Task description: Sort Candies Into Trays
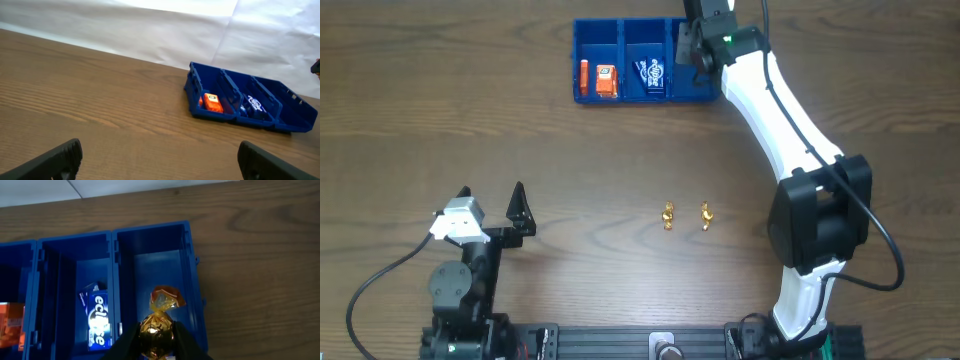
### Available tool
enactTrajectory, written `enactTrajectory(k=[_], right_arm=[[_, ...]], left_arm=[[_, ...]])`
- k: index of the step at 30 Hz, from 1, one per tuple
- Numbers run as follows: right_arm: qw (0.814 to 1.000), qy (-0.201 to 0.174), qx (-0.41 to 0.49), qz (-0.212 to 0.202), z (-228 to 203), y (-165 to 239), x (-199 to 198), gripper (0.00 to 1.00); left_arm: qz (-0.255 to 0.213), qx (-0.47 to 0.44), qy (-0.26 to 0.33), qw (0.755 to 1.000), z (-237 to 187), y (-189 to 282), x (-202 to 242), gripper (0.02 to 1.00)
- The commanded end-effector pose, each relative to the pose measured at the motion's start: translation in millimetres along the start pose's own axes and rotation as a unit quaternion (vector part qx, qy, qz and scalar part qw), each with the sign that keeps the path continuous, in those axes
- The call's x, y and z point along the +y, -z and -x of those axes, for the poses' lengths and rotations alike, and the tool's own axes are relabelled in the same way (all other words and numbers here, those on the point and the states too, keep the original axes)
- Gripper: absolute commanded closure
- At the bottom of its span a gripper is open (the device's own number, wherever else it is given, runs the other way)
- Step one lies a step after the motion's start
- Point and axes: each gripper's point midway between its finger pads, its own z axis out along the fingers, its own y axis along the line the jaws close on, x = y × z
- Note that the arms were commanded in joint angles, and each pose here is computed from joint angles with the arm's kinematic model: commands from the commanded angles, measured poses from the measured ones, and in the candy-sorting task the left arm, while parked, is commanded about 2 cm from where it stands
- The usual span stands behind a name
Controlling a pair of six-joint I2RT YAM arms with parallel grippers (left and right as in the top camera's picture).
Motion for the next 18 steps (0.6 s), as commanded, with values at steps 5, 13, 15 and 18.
enactTrajectory(k=[5,13,15,18], right_arm=[[1.0,0.017,0.012,-0.004,-10,-21,-1,0.522],[0.995,0.052,0.077,0.018,-51,41,27,0.467],[0.992,0.064,0.104,0.032,-77,52,35,0.459],[0.978,0.067,0.189,0.064,-147,63,44,0.457]], left_arm=[[0.003,0.025,-0.008,1.0,-16,-1,3,0.02],[0.003,0.025,-0.008,1.0,-16,-1,3,0.02],[0.003,0.025,-0.008,1.0,-16,-1,3,0.02],[0.003,0.025,-0.008,1.0,-16,-1,3,0.02]])
